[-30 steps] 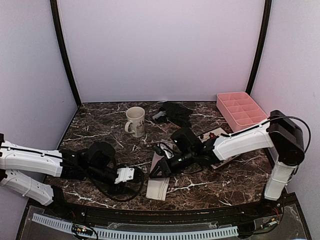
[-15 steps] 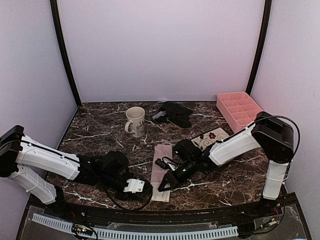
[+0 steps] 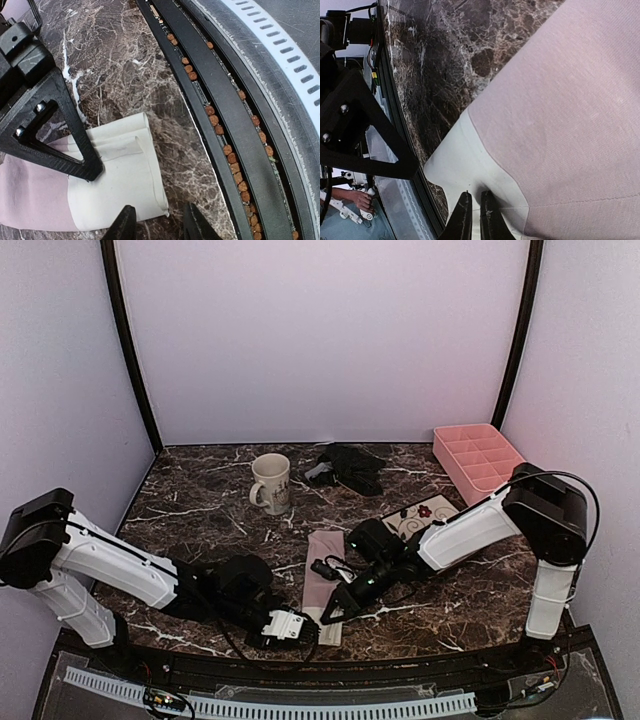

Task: Roll the underwear
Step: Pick up the underwear from the center of the board.

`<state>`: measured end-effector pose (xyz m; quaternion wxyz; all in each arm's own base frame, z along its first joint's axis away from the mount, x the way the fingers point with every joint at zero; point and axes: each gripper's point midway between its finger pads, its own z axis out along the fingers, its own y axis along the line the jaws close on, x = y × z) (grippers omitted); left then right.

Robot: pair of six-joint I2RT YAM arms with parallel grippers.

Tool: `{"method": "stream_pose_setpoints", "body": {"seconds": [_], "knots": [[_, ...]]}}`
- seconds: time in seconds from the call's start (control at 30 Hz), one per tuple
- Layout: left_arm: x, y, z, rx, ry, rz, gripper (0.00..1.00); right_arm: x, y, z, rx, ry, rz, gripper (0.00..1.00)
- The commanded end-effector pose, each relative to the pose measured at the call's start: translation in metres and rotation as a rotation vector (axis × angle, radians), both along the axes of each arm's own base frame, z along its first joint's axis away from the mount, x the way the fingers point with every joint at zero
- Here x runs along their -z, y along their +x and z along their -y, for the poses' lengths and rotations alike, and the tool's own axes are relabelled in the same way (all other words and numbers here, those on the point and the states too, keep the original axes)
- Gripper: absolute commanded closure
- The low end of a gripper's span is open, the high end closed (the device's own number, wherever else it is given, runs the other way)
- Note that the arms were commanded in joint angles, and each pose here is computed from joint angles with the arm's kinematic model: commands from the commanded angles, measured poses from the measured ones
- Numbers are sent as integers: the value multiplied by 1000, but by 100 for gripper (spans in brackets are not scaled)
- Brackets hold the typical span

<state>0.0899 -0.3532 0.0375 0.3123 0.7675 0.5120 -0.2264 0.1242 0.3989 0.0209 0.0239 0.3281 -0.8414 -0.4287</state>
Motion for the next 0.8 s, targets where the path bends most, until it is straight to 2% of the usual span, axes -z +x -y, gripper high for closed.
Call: {"method": "stream_pose_setpoints", "body": {"seconds": [0.0, 0.1, 0.27, 0.53, 0.63, 0.77], "knots": [[-3, 7, 14, 4, -27, 33, 65, 31, -10, 26, 3, -127, -48, 92], [8, 13, 15, -24, 0, 41, 68, 31, -11, 28, -1, -127, -47, 92], [27, 13, 9, -36, 83, 19, 82, 31, -12, 31, -13, -130, -40, 93], [18, -2, 6, 18, 82, -39, 96, 19, -10, 33, -29, -113, -17, 92], [8, -12, 9, 39, 73, -104, 98, 4, -4, 30, -24, -73, 7, 90], [-4, -14, 15, 19, 49, -168, 100, -21, 12, 27, 13, -6, 53, 81]]}}
